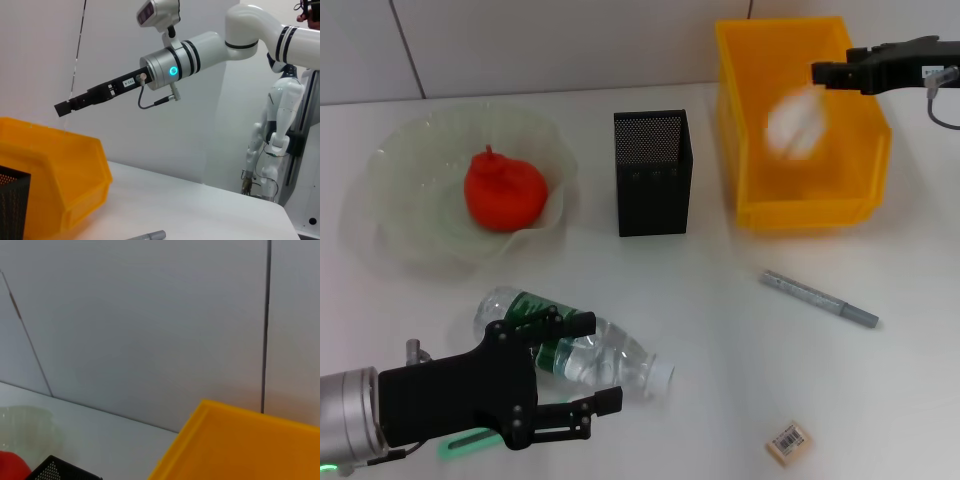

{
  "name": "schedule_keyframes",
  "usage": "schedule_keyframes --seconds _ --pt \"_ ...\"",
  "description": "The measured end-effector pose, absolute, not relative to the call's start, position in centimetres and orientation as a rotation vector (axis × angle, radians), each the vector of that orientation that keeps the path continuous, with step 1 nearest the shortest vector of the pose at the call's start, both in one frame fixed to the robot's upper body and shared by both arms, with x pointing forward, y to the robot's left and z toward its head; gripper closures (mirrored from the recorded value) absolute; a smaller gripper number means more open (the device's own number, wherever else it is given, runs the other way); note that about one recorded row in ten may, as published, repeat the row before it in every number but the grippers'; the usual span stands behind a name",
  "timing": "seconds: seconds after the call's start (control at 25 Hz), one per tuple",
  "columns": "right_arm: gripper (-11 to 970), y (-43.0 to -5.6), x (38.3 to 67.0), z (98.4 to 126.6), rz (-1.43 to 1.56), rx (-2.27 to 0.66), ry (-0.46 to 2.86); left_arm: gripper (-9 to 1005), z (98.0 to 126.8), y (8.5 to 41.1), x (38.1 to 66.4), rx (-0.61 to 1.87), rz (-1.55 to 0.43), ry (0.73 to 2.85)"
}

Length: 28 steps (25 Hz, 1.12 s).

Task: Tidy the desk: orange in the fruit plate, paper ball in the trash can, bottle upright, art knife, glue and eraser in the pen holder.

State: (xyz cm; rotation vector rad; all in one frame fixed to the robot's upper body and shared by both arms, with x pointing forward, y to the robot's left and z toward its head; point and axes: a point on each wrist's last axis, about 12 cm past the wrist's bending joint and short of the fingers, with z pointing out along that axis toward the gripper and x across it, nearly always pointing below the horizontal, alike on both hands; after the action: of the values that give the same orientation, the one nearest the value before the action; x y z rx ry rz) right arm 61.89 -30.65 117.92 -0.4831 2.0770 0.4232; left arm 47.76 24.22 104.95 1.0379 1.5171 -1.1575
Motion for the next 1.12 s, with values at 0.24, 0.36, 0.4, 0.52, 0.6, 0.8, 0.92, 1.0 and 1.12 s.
schedule_keyframes --seconds 0.24,0.36,0.4,0.52,0.6,0.8,0.92,1.0,1.12 --pt "240 -30.6 61.8 118.2 0.426 -0.494 2.063 145 105.0 24.2 47.7 1.038 -1.157 1.517" --pt "167 -30.6 61.0 118.8 0.474 -0.527 1.976 145 105.0 24.2 47.8 1.04 -1.157 1.514" --pt "167 -30.6 60.5 119.0 0.508 -0.55 1.926 145 105.0 24.2 47.8 1.04 -1.157 1.513" --pt "166 -30.8 57.7 119.0 0.635 -0.644 1.695 145 105.1 24.3 47.7 1.039 -1.158 1.506" --pt "165 -31.2 56.2 118.1 0.666 -0.683 1.608 145 105.1 24.3 47.7 1.038 -1.158 1.505" --pt "164 -32.1 52.6 113.8 0.682 -0.73 1.468 145 105.1 24.5 47.7 1.04 -1.143 1.491" --pt "164 -32.9 50.5 111.0 0.644 -0.755 1.479 145 105.2 24.6 47.7 1.038 -1.126 1.48" --pt "164 -33.2 49.0 109.2 0.617 -0.775 1.504 145 105.3 24.7 47.8 1.039 -1.114 1.47" --pt "164 -33.3 46.8 106.8 0.612 -0.766 1.524 146 105.4 24.7 47.8 1.058 -1.064 1.414"
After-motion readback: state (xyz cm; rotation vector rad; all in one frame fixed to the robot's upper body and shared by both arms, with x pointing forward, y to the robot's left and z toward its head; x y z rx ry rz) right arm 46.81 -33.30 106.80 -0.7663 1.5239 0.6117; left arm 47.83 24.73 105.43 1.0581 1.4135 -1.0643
